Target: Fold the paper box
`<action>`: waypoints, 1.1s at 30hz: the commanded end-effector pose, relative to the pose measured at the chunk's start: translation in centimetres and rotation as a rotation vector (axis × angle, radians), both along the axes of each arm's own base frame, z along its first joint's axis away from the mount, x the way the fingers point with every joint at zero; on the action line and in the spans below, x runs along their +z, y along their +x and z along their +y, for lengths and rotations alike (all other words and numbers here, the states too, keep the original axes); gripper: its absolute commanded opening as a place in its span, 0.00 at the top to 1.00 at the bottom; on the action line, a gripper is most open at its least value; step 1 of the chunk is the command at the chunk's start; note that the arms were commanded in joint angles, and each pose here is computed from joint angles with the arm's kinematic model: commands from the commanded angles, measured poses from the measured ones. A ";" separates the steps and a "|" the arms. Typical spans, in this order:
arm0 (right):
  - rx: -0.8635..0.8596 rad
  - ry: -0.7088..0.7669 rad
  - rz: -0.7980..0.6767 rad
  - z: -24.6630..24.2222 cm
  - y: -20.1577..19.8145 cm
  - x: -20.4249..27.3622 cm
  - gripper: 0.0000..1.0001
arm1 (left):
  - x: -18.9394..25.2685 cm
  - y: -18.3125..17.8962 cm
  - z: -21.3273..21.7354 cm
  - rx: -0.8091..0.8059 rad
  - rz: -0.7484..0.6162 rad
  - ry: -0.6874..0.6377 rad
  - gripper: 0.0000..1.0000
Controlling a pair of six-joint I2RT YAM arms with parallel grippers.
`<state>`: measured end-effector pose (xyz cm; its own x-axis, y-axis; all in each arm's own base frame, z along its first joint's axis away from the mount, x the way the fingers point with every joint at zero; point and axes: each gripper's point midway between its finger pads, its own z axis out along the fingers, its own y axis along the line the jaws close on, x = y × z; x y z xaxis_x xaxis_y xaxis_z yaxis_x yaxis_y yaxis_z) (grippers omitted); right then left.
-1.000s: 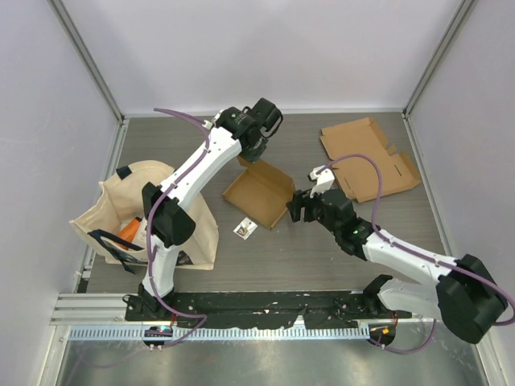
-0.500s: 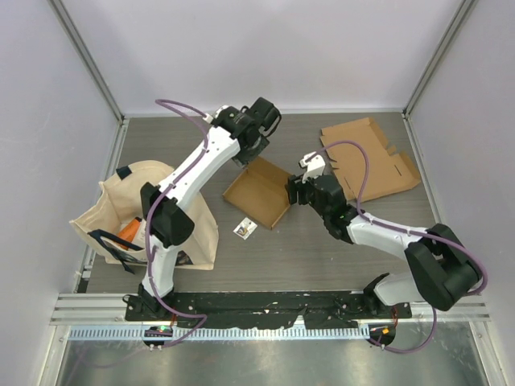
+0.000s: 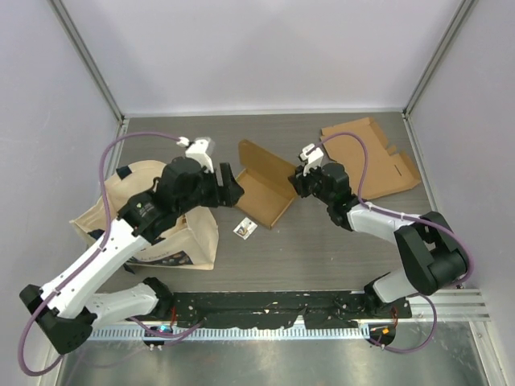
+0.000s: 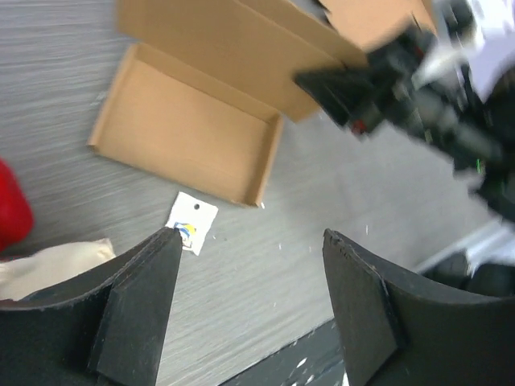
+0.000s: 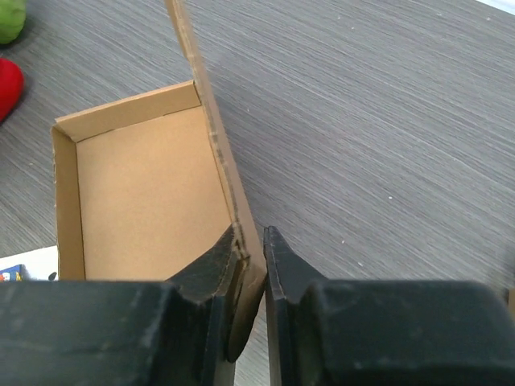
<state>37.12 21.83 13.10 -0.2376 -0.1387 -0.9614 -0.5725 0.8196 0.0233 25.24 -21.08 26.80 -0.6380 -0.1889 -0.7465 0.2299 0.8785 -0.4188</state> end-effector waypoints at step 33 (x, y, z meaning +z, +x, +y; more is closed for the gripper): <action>0.134 0.056 0.041 -5.3 3.4 1.7 0.92 | -24.0 0.3 -4.6 -0.437 0.390 0.633 0.26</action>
<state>40.09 16.14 13.86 -0.3037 -0.1426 -0.9420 -0.6592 0.7453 0.0998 26.16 -24.54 3.79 -0.7800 0.5104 -0.3620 0.5242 0.8489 0.0675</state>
